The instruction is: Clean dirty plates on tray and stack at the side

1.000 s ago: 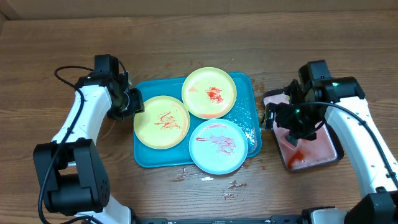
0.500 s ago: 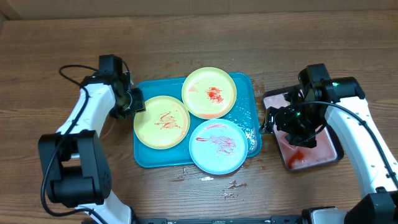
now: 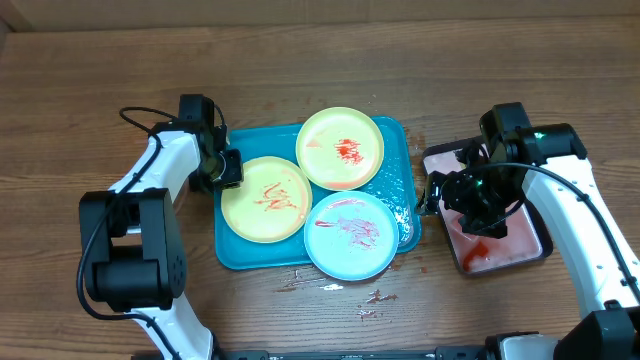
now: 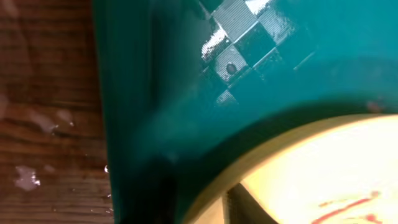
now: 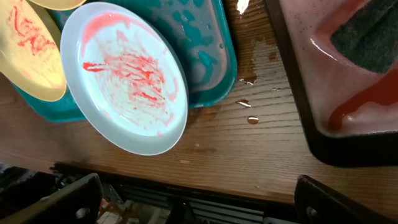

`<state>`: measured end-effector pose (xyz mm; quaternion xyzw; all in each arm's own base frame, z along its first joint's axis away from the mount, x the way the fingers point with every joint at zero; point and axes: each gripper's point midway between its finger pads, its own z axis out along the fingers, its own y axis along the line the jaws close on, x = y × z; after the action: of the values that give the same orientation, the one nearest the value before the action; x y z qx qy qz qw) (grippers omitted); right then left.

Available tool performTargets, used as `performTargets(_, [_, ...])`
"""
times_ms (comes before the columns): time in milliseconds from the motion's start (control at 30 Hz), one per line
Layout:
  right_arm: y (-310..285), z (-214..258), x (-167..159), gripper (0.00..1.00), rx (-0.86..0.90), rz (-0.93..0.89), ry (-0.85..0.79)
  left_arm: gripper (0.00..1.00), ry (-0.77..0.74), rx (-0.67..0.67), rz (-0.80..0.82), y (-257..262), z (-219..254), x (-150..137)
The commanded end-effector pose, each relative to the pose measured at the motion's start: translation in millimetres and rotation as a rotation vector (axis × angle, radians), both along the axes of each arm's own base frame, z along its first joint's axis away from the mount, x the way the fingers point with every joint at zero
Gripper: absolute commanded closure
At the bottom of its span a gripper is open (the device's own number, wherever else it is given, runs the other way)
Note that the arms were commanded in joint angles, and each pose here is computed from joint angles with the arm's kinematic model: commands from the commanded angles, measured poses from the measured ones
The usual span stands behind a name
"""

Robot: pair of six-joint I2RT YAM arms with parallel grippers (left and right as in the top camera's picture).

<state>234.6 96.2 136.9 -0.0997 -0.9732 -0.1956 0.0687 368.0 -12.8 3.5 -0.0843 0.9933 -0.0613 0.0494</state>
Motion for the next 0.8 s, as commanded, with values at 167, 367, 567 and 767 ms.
performTargets(167, [2, 9, 5, 0.00, 0.017, -0.005, -0.040, 0.96, 0.036, 0.038, -0.001, 6, -15, -2])
performTargets(367, [3, 9, 9, 0.00, 0.018, -0.005, -0.054, 0.96, 0.048, 0.055, 0.006, 10, -15, -5])
performTargets(567, [4, 9, 18, 0.00, 0.022, -0.005, -0.093, 0.20, 0.064, 0.036, 0.004, 6, -15, -9])
performTargets(767, [5, 9, 27, 0.00, 0.026, -0.004, -0.135, 0.96, 0.072, 0.036, 0.005, 6, -15, -11])
